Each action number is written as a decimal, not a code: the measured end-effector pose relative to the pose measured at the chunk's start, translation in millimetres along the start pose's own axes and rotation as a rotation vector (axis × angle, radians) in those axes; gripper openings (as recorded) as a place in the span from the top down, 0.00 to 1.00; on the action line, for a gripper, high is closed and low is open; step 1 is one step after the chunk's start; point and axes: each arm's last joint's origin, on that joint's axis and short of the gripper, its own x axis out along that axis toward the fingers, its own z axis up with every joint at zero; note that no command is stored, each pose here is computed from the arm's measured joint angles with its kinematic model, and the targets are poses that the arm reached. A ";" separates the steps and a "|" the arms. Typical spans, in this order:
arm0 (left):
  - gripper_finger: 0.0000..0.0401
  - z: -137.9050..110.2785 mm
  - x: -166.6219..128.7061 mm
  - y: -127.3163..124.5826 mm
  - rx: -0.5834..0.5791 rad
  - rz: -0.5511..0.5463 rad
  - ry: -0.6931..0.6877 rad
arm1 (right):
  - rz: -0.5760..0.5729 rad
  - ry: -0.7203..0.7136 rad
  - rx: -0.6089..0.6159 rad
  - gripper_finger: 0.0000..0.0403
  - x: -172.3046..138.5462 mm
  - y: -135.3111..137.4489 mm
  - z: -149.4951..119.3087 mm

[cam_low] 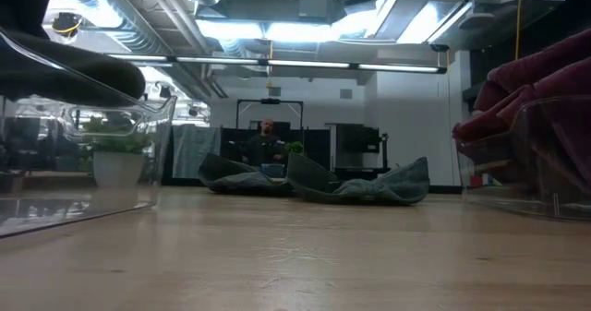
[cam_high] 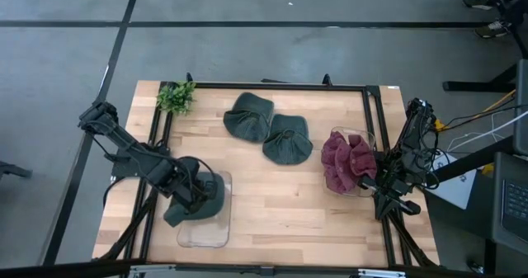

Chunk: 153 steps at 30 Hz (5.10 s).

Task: Pick & Place hat
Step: Put the left black cap into the left transparent bin

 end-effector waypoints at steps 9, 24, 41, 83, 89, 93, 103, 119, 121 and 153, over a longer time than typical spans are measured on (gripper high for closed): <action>0.83 1.3 6.2 3.4 0.045 0.039 0.017 | 0.000 0.000 0.000 0.94 0.0 0.0 0.0; 0.67 1.0 6.9 4.5 0.138 0.054 0.039 | 0.000 -0.001 0.000 0.94 0.0 0.0 0.1; 0.68 4.3 -15.7 -0.8 0.562 -0.206 0.036 | 0.000 0.000 0.000 0.94 0.0 0.0 0.0; 0.75 -133.2 19.1 42.4 1.707 -0.376 0.254 | 0.000 0.000 0.000 0.94 0.0 0.0 0.0; 0.75 -141.8 44.7 41.0 1.822 -0.290 0.151 | 0.000 0.000 0.000 0.94 0.0 0.0 0.0; 0.75 -138.8 54.2 43.4 1.873 -0.190 0.081 | 0.000 0.000 0.000 0.94 0.0 0.0 0.0; 0.75 -100.9 52.0 43.5 1.781 0.131 -0.237 | 0.000 -0.001 0.000 0.94 0.0 0.0 0.1; 0.75 -47.9 -3.5 27.4 1.528 -0.077 -0.332 | 0.000 0.000 0.000 0.94 0.0 0.0 0.0; 0.75 -31.4 -13.1 20.6 1.445 -0.115 -0.412 | 0.000 0.000 0.000 0.94 0.0 0.0 0.0; 0.75 213.4 25.0 -75.6 1.313 -0.061 -0.621 | 0.000 -0.001 0.000 0.94 0.0 0.0 0.1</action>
